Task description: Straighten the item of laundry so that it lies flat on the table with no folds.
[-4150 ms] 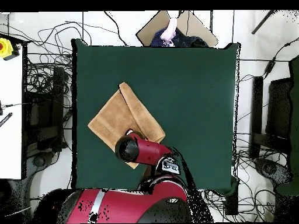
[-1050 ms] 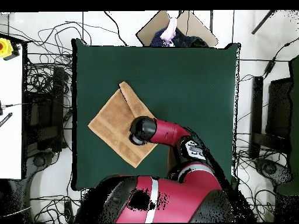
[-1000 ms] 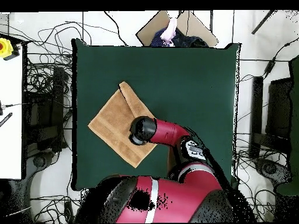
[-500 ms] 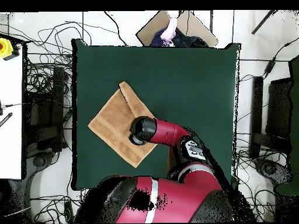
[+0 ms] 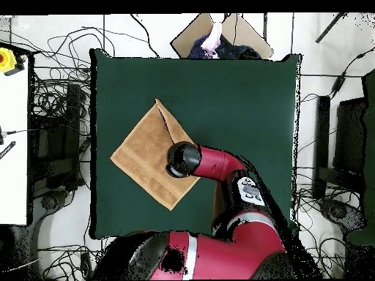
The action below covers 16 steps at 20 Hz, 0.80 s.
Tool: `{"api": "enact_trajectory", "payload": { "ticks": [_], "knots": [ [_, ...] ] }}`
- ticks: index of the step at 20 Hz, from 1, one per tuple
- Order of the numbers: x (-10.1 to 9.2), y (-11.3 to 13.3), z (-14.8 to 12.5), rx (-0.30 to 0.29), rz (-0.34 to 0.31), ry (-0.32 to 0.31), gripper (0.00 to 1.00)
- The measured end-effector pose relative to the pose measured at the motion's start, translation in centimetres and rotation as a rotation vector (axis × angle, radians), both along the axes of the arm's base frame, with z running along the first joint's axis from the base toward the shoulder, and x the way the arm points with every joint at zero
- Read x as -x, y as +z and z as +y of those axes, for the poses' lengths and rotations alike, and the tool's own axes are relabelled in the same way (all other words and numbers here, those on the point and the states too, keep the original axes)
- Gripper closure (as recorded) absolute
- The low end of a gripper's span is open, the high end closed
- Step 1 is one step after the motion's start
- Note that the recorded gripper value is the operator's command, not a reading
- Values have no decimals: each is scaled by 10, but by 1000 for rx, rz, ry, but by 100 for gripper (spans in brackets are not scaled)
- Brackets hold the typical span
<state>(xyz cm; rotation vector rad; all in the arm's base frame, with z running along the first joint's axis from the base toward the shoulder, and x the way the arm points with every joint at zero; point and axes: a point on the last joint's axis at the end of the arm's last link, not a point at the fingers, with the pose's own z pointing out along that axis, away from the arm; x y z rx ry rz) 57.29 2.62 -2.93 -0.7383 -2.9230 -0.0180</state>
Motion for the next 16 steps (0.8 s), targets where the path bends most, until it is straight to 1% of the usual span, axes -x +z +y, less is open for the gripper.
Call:
{"api": "enact_trajectory", "payload": {
  "ticks": [2,6,9,12,13,16],
  "knots": [
    [-4,6,-5,11,-12,-2,0],
    [-17,30,-20,43,-55,-12,0],
    [-31,49,-30,64,-98,-18,0],
    [-40,57,-33,70,-119,-20,0],
    [-46,61,-36,74,-134,-21,0],
    [-54,62,-39,78,-150,-22,0]
  ]
}}
